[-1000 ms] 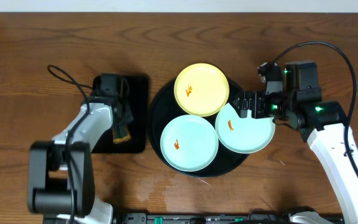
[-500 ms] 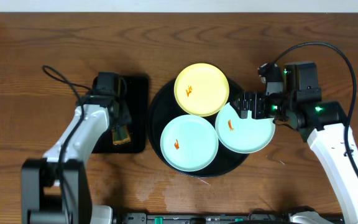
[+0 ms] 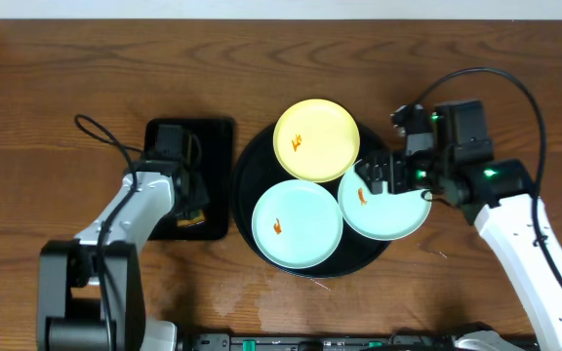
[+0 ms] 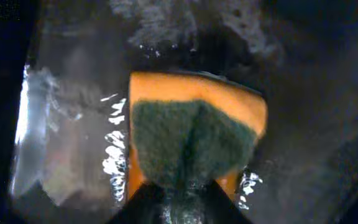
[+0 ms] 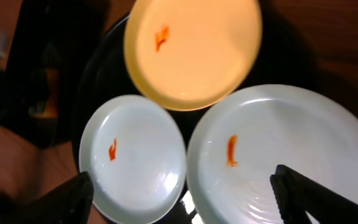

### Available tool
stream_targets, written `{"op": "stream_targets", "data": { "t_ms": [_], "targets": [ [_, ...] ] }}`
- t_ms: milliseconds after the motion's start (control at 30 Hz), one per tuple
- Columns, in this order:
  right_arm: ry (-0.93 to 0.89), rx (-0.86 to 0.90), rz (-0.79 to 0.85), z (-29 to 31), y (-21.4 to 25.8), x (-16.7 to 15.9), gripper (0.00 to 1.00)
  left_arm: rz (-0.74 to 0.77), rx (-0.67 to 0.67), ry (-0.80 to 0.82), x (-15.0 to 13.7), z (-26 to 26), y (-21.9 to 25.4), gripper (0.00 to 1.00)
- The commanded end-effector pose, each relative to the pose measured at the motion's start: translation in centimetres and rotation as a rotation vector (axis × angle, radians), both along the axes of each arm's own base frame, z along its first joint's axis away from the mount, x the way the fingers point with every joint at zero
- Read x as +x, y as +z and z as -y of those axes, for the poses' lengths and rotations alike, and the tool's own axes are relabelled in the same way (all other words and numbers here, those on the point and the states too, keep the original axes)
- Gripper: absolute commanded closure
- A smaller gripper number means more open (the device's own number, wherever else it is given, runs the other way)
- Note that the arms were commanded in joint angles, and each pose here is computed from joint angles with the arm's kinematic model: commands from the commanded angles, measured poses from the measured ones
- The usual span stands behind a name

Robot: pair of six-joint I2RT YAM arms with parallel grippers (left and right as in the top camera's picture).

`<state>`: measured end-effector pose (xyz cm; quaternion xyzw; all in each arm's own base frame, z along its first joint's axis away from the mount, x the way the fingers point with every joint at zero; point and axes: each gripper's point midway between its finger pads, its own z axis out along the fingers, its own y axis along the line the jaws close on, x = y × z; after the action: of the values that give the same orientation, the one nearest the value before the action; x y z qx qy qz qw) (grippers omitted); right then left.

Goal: Clean dirty plates on tray and stack at the side

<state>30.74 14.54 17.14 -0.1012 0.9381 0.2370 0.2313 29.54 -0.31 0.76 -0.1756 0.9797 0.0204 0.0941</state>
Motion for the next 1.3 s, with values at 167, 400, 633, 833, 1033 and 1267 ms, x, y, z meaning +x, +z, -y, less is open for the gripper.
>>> {"op": "stream_targets", "data": {
  "t_ms": [167, 400, 633, 833, 1033, 1267],
  "targets": [
    [0.058, -0.159, -0.068, -1.1, -4.8, -1.1, 0.19, -0.022, 0.002, -0.010, -0.3, -0.2, 0.3, 0.93],
    [0.171, -0.161, -0.150, -2.9, -8.7, -1.4, 0.43, 0.042, -0.003, -0.010, 0.6, -0.1, 5.9, 0.93],
    [0.398, -0.156, -0.141, -6.1, -11.6, -2.4, 0.61, 0.176, -0.160, -0.051, 0.3, 2.5, 10.9, 0.93],
    [0.415, -0.259, -0.120, -6.6, -14.4, -1.7, 0.67, 0.223, -0.238, -0.078, -0.8, 3.9, 13.1, 0.93],
    [0.393, -0.298, -0.148, -6.4, -16.3, -1.5, 0.84, 0.210, -0.302, -0.096, -1.8, 4.9, 13.7, 0.93],
    [0.137, -0.352, -0.202, -4.4, -16.8, -0.2, 0.99, 0.210, -0.347, -0.140, -2.0, 6.5, 14.0, 0.93]
  ]
}}
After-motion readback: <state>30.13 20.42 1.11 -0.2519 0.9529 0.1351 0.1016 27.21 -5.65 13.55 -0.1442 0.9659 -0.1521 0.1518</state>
